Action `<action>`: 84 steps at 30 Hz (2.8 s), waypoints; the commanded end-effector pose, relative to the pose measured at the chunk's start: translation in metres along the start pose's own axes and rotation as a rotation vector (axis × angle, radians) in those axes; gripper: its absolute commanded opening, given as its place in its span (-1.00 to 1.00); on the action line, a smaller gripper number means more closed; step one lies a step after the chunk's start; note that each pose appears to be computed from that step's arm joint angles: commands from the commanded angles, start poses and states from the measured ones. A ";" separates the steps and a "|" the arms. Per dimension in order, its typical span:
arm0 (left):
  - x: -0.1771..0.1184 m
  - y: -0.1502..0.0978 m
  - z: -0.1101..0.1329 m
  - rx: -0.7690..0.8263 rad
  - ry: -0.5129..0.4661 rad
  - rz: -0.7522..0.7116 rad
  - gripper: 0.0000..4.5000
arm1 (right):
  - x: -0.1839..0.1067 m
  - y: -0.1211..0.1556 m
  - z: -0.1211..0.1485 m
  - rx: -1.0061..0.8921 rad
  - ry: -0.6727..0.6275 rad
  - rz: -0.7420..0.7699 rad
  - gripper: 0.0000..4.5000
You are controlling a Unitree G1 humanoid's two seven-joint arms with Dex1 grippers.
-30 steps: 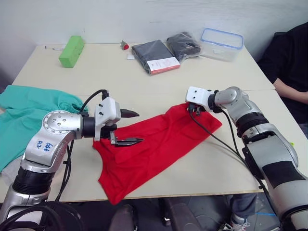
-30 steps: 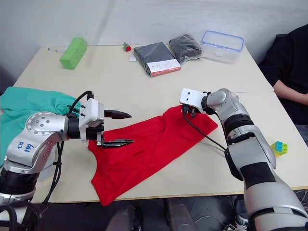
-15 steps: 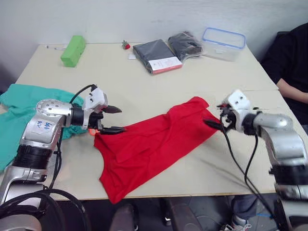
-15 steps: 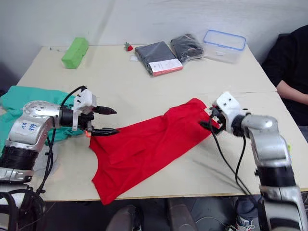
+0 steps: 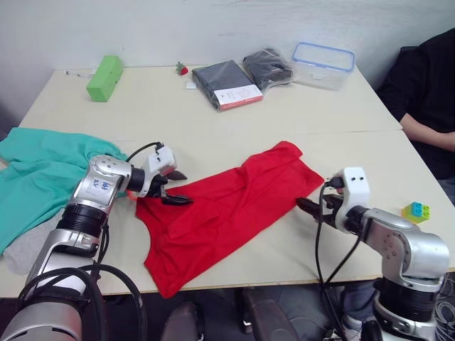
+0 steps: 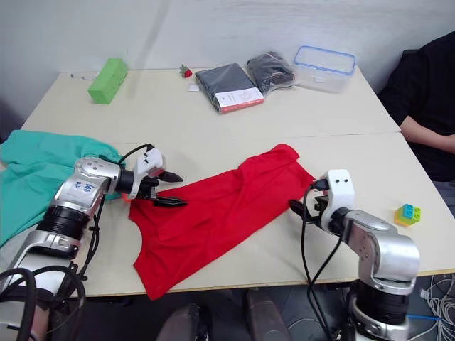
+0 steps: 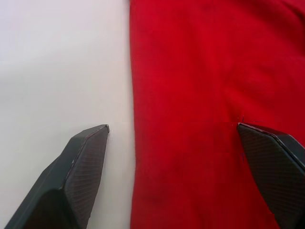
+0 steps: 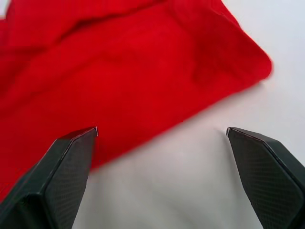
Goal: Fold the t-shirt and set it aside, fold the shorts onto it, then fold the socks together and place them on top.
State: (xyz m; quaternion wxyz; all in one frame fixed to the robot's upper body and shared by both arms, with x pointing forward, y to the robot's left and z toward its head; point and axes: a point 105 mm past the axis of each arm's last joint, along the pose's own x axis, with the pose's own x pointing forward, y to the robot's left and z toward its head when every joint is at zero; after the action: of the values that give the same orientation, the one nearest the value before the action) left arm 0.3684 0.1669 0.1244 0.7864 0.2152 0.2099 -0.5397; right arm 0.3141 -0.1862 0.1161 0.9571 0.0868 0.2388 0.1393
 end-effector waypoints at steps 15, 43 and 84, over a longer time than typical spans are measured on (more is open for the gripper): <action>0.000 -0.007 -0.004 0.005 0.008 -0.031 -0.88 | 0.022 0.005 0.001 0.029 -0.012 0.000 -1.00; 0.011 -0.091 -0.024 -0.358 -0.059 0.337 -0.99 | 0.128 0.020 0.095 -0.472 -0.062 0.061 -1.00; 0.015 0.027 0.040 -0.255 -0.141 0.248 0.98 | -0.022 0.063 -0.025 -0.455 0.216 0.554 1.00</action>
State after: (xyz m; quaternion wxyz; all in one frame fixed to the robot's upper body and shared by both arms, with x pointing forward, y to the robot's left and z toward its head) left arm 0.3973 0.1444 0.1474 0.8835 0.0905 0.1995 -0.4141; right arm 0.2738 -0.1327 0.1123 0.8480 -0.0815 0.2749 0.4456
